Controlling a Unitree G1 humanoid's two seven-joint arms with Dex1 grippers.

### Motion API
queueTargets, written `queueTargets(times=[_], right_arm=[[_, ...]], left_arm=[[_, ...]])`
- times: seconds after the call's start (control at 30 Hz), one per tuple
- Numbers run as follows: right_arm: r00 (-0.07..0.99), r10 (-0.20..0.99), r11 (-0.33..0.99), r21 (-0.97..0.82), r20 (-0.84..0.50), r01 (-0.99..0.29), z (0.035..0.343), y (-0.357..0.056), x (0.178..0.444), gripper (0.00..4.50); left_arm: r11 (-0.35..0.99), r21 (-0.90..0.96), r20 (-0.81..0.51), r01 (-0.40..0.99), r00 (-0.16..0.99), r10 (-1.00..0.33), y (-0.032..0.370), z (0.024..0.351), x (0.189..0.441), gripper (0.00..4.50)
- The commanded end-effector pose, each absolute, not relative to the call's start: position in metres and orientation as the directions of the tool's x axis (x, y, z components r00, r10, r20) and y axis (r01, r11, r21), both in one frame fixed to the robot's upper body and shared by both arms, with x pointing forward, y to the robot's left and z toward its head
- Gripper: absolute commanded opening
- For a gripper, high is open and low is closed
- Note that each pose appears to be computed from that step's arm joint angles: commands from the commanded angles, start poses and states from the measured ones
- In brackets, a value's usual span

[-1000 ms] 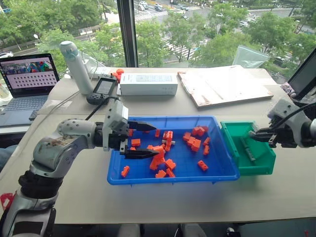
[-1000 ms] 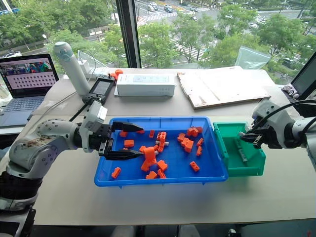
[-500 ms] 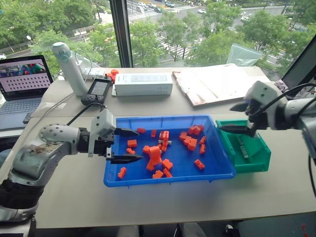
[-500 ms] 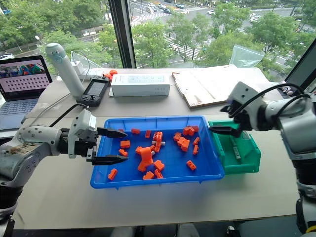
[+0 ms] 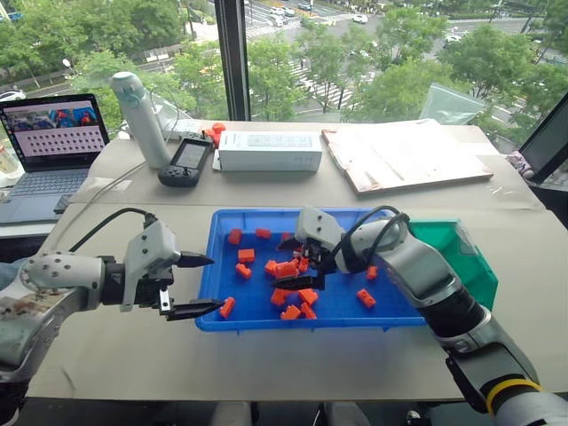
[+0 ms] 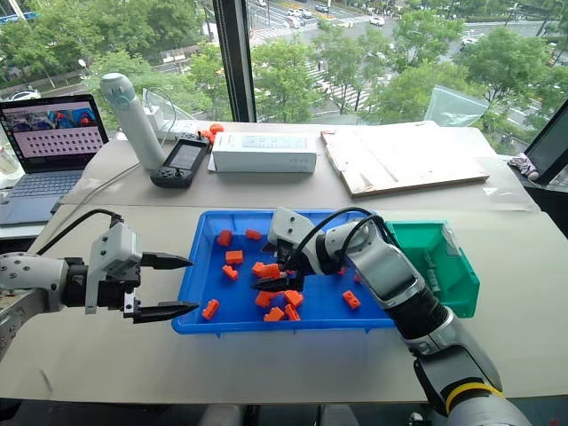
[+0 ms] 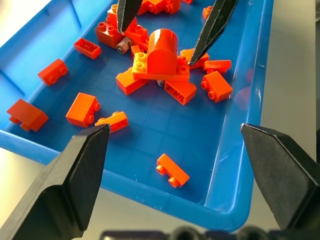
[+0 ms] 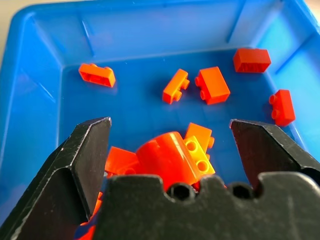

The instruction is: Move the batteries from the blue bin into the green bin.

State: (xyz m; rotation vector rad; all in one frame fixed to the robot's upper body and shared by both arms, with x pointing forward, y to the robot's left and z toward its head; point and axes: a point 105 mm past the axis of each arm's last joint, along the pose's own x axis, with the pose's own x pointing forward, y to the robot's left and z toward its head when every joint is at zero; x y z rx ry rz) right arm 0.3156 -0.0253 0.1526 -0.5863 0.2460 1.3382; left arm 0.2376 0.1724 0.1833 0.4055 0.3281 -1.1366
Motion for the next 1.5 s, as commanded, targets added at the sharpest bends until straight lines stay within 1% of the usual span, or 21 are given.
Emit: queueTargets(times=[0.03, 0.1, 0.13, 0.17, 0.23, 0.27, 0.43, 0.47, 0.6, 0.67, 0.73, 0.77, 0.87, 0.93, 1.03, 1.07, 1.13, 1.3, 1.33, 1.4, 1.5], right_arm=[[0.231, 0.844, 0.11, -0.266, -0.484, -0.958, 0.147, -0.023, 0.317, 3.93], [0.23, 0.842, 0.112, -0.259, -0.487, -0.959, 0.144, -0.024, 0.318, 3.42], [0.229, 0.841, 0.11, -0.259, -0.491, -0.96, 0.143, -0.024, 0.318, 2.99], [0.232, 0.839, 0.112, -0.26, -0.493, -0.959, 0.144, -0.025, 0.319, 2.7], [0.239, 0.84, 0.121, -0.262, -0.487, -0.958, 0.147, -0.026, 0.321, 1.95], [0.241, 0.844, 0.125, -0.261, -0.479, -0.957, 0.152, -0.027, 0.321, 1.84], [0.251, 0.865, 0.145, -0.262, -0.436, -0.954, 0.186, -0.045, 0.319, 1.79], [0.267, 0.854, 0.159, -0.266, -0.446, -0.951, 0.191, -0.057, 0.32, 1.78], [0.337, 0.766, 0.214, -0.277, -0.547, -0.937, 0.186, -0.104, 0.322, 1.77], [0.379, 0.726, 0.254, -0.289, -0.573, -0.923, 0.181, -0.122, 0.327, 1.77], [0.402, 0.706, 0.277, -0.296, -0.583, -0.914, 0.177, -0.131, 0.328, 2.74], [0.411, 0.701, 0.282, -0.302, -0.583, -0.911, 0.177, -0.132, 0.329, 2.96], [0.427, 0.716, 0.283, -0.329, -0.552, -0.901, 0.184, -0.127, 0.33, 4.11], [0.413, 0.75, 0.261, -0.342, -0.517, -0.903, 0.19, -0.116, 0.328, 4.49], [0.304, 0.833, 0.141, -0.354, -0.462, -0.924, 0.196, -0.084, 0.316, 4.49], [0.28, 0.843, 0.105, -0.368, -0.46, -0.924, 0.195, -0.077, 0.314, 4.49], [0.248, 0.842, 0.045, -0.397, -0.478, -0.917, 0.188, -0.066, 0.313, 4.49], [0.186, 0.826, -0.043, -0.388, -0.533, -0.92, 0.172, -0.049, 0.314, 4.49], [0.166, 0.822, -0.065, -0.378, -0.545, -0.923, 0.168, -0.044, 0.314, 4.24], [0.158, 0.819, -0.071, -0.37, -0.552, -0.926, 0.165, -0.038, 0.317, 3.74], [0.155, 0.799, -0.097, -0.38, -0.58, -0.92, 0.16, -0.036, 0.322, 2.76]], left_arm=[[0.347, 0.175, -0.438, 0.922, 0.388, -0.811, 0.166, 0.191, 0.232, 4.5], [0.352, 0.176, -0.447, 0.919, 0.394, -0.803, 0.168, 0.19, 0.232, 4.5], [0.353, 0.176, -0.448, 0.919, 0.394, -0.803, 0.168, 0.19, 0.232, 4.5], [0.352, 0.175, -0.447, 0.919, 0.393, -0.803, 0.167, 0.19, 0.233, 4.5], [0.35, 0.175, -0.447, 0.92, 0.391, -0.805, 0.167, 0.19, 0.233, 4.5], [0.349, 0.174, -0.447, 0.921, 0.39, -0.805, 0.167, 0.19, 0.233, 4.5], [0.336, 0.17, -0.444, 0.926, 0.377, -0.813, 0.165, 0.189, 0.235, 4.5], [0.331, 0.169, -0.444, 0.928, 0.371, -0.815, 0.164, 0.189, 0.236, 4.5], [0.316, 0.17, -0.44, 0.933, 0.359, -0.823, 0.162, 0.188, 0.241, 4.5], [0.308, 0.171, -0.438, 0.936, 0.352, -0.827, 0.161, 0.188, 0.243, 4.5], [0.298, 0.173, -0.438, 0.939, 0.344, -0.83, 0.16, 0.188, 0.245, 4.5], [0.294, 0.173, -0.439, 0.94, 0.341, -0.832, 0.16, 0.188, 0.246, 4.5], [0.289, 0.174, -0.44, 0.941, 0.337, -0.833, 0.16, 0.188, 0.248, 4.5], [0.286, 0.174, -0.441, 0.942, 0.334, -0.833, 0.16, 0.188, 0.248, 4.5], [0.282, 0.175, -0.445, 0.943, 0.331, -0.832, 0.16, 0.188, 0.247, 4.5], [0.283, 0.176, -0.447, 0.943, 0.332, -0.831, 0.16, 0.188, 0.247, 4.5], [0.283, 0.177, -0.451, 0.943, 0.334, -0.828, 0.161, 0.188, 0.246, 4.5], [0.293, 0.178, -0.454, 0.939, 0.342, -0.823, 0.163, 0.188, 0.244, 4.5], [0.295, 0.177, -0.458, 0.939, 0.344, -0.82, 0.163, 0.187, 0.243, 4.5], [0.297, 0.177, -0.462, 0.938, 0.346, -0.817, 0.164, 0.186, 0.242, 4.5], [0.301, 0.177, -0.461, 0.937, 0.349, -0.816, 0.164, 0.187, 0.242, 4.5]])
